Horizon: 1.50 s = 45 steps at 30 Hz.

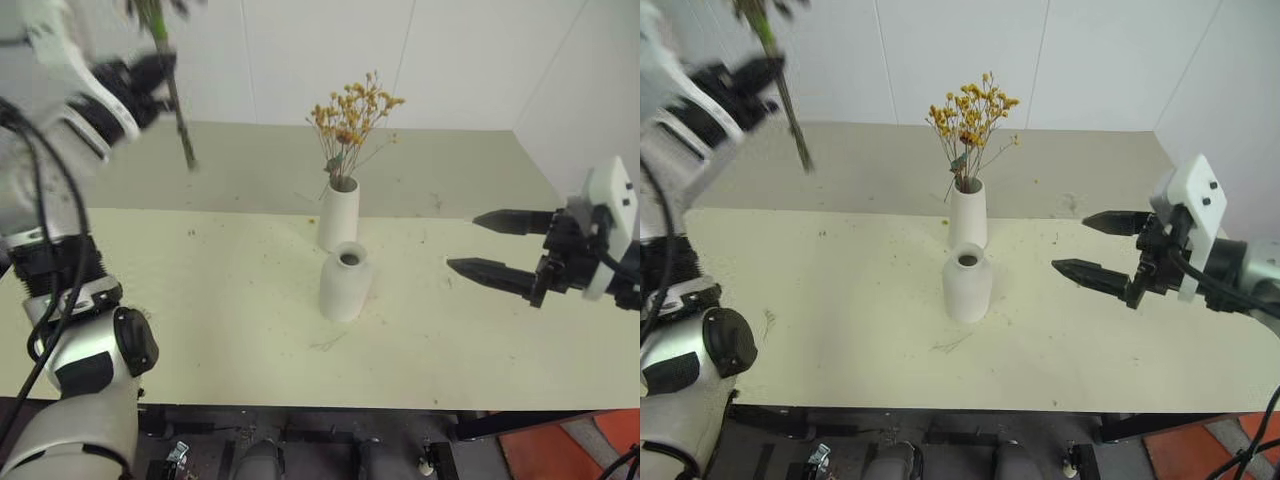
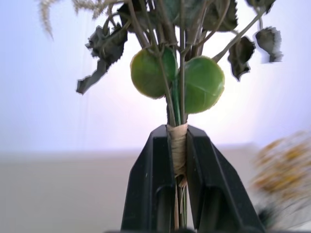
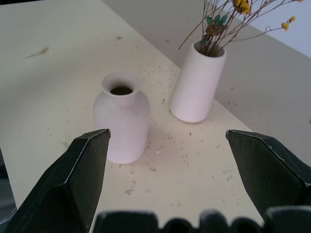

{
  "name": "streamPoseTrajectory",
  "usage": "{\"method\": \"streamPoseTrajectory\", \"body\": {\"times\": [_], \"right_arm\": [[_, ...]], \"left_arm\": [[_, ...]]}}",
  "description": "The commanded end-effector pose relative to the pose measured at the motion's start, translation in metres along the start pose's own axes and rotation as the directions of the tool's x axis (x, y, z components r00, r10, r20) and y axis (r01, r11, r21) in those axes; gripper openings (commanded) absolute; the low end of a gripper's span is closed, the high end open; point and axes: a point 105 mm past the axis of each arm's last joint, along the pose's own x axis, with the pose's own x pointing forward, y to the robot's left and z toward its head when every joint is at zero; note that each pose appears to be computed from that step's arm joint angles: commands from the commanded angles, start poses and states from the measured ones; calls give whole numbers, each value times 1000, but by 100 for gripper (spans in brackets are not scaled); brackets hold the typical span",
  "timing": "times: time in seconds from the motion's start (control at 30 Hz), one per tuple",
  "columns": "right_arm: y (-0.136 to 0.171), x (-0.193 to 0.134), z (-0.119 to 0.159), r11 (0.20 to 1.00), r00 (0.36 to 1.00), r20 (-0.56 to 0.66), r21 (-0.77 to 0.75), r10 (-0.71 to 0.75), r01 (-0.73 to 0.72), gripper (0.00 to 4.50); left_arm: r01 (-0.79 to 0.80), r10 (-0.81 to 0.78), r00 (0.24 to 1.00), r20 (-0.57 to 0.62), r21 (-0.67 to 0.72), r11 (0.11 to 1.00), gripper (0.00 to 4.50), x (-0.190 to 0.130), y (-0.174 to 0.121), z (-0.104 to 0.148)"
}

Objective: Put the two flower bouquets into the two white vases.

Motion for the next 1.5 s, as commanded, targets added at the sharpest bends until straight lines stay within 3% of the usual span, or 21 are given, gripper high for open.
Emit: {"method": "streamPoseTrajectory", "body": {"times": [0.03, 0.3, 0.53, 0.77, 1.1, 1.5], "right_arm": [[1, -11, 9, 997, 999, 12, -75, -32, 32, 450], [4, -13, 2, 995, 998, 8, -74, -65, 65, 450], [9, -18, -1, 992, 994, 2, -69, -108, 107, 450], [10, -23, -5, 987, 989, -13, -62, -147, 146, 450], [13, -21, -12, 984, 986, -21, -58, -167, 166, 450], [9, -20, -13, 980, 981, -16, -62, -192, 191, 450]], "left_arm": [[292, -286, 932, 224, 4, 956, 11, -17, -37, 18], [422, -390, 905, 170, -249, 872, 11, 6, -56, -67], [503, -509, 857, 81, -339, 795, 11, 11, -89, -125], [547, -562, 821, 96, -410, 730, 11, 11, -104, -134], [553, -563, 817, 124, -443, 706, 11, 13, -113, -136], [571, -613, 787, 72, -461, 679, 11, 11, -132, -160]]}}
